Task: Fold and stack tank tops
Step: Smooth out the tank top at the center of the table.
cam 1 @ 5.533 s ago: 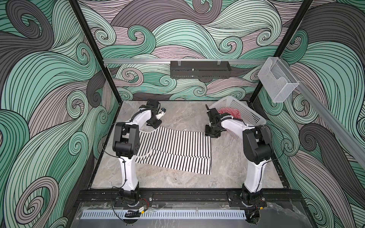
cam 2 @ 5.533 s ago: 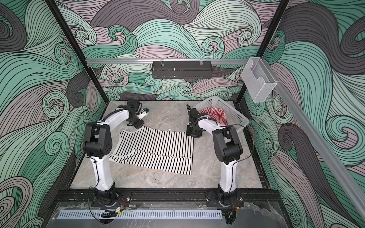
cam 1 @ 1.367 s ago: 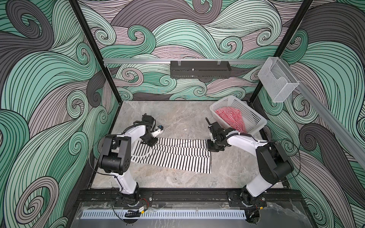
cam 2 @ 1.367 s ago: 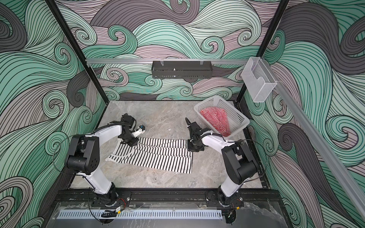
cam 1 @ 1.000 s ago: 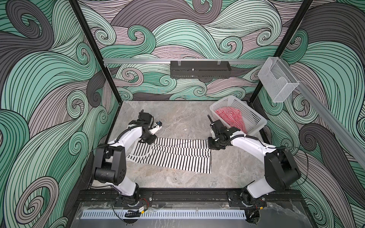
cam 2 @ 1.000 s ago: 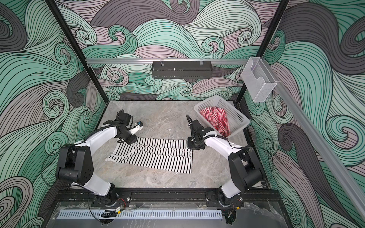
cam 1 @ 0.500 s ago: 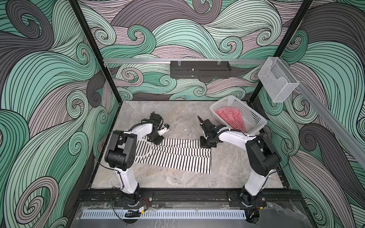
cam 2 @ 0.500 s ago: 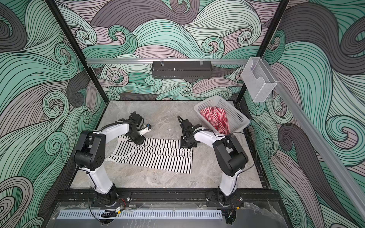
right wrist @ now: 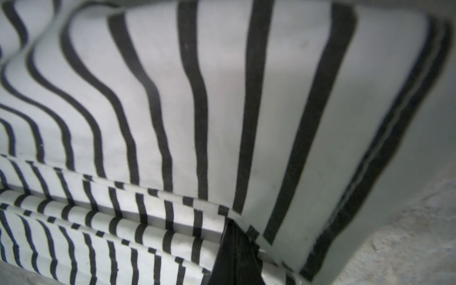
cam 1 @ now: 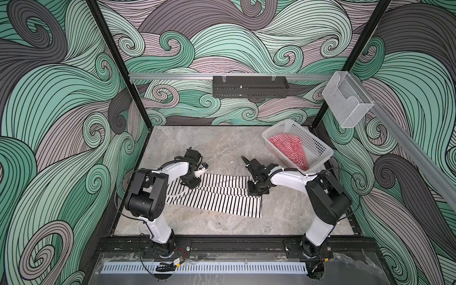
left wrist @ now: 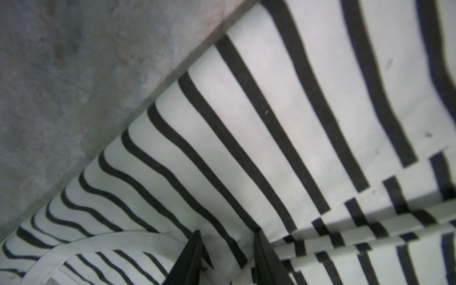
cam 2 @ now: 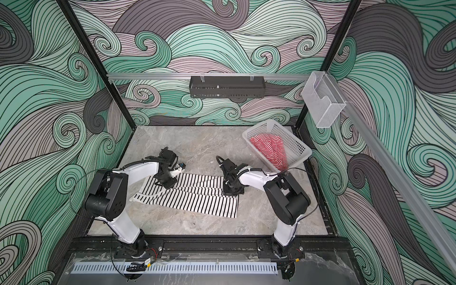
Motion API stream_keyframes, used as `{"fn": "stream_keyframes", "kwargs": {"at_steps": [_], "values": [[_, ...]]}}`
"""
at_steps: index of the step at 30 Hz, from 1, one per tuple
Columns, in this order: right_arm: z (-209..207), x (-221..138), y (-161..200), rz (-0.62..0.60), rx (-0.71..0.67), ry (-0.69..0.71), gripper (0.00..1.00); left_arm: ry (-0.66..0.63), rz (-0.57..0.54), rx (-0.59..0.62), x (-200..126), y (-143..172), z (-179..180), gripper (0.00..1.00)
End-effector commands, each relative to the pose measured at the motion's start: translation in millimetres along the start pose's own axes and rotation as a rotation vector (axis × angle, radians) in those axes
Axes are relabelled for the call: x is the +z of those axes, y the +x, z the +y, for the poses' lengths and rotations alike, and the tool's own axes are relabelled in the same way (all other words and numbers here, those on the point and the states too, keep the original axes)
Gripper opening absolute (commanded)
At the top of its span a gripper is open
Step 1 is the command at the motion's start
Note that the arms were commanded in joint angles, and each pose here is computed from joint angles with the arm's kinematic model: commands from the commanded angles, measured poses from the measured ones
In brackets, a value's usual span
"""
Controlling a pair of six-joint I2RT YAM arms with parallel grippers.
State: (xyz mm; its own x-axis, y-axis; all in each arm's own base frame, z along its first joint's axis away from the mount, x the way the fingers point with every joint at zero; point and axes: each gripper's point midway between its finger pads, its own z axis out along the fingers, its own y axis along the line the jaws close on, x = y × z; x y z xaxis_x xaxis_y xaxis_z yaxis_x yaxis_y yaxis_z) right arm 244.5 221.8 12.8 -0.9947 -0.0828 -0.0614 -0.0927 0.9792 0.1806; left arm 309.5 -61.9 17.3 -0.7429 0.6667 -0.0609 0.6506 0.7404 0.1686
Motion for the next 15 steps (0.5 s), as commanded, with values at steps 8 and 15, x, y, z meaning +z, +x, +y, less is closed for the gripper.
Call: {"fn": "stream_keyframes", "kwargs": {"at_steps": [8, 15], "values": [[3.3, -34.0, -35.2, -0.105, 0.007, 0.003, 0.09, -0.104, -0.01, -0.038, -10.2, -23.8, 30.4, 0.39], [7.3, -5.3, -61.6, -0.084, 0.014, 0.007, 0.09, -0.096, 0.066, 0.029, 9.7, -50.0, 40.7, 0.39]]}}
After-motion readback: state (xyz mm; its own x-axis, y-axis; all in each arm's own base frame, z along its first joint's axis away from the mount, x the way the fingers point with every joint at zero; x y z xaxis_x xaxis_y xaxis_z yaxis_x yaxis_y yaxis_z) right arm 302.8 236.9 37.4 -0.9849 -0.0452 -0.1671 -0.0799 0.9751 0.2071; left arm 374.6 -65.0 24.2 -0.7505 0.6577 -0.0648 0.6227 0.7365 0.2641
